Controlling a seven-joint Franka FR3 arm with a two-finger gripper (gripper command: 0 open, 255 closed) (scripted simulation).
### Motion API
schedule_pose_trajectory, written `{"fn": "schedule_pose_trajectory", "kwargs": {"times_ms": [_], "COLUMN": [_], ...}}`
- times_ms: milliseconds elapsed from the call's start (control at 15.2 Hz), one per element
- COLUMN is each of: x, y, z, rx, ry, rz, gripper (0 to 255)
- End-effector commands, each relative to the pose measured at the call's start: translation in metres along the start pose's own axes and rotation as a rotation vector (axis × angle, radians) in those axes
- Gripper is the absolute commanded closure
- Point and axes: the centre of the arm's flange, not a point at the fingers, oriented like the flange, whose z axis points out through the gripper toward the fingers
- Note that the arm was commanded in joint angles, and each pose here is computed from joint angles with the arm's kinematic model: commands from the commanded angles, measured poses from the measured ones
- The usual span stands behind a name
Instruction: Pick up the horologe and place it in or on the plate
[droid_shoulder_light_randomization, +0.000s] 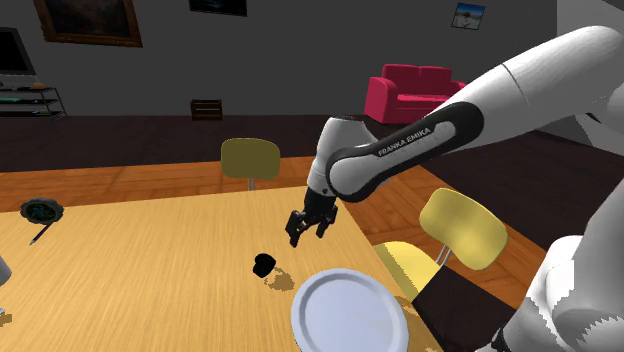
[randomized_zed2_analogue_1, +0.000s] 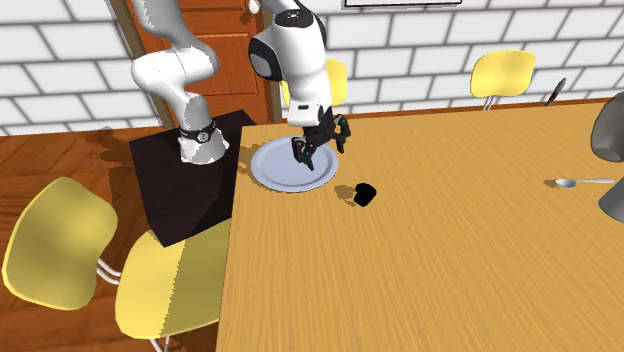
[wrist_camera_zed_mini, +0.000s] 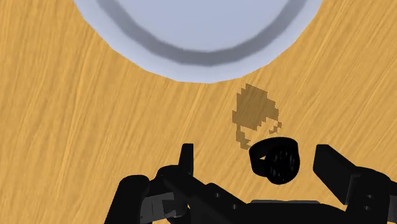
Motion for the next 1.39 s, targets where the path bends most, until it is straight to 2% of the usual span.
{"fn": "schedule_pose_trajectory", "kwargs": {"times_ms": [0,528,990,1320], "x": [0.01,0.056,0.056,0.056], "y": [-0.012,-0.06,-0.061,-0.061], "z": [0.018,0.093,0.13,0.133], "rx": [0.003,0.014,0.014,0.014], "ry": [0.004,0.019,0.019,0.019], "rz": [-0.001,-0.009,-0.009,-0.009], "gripper": [0,0,0,0]}}
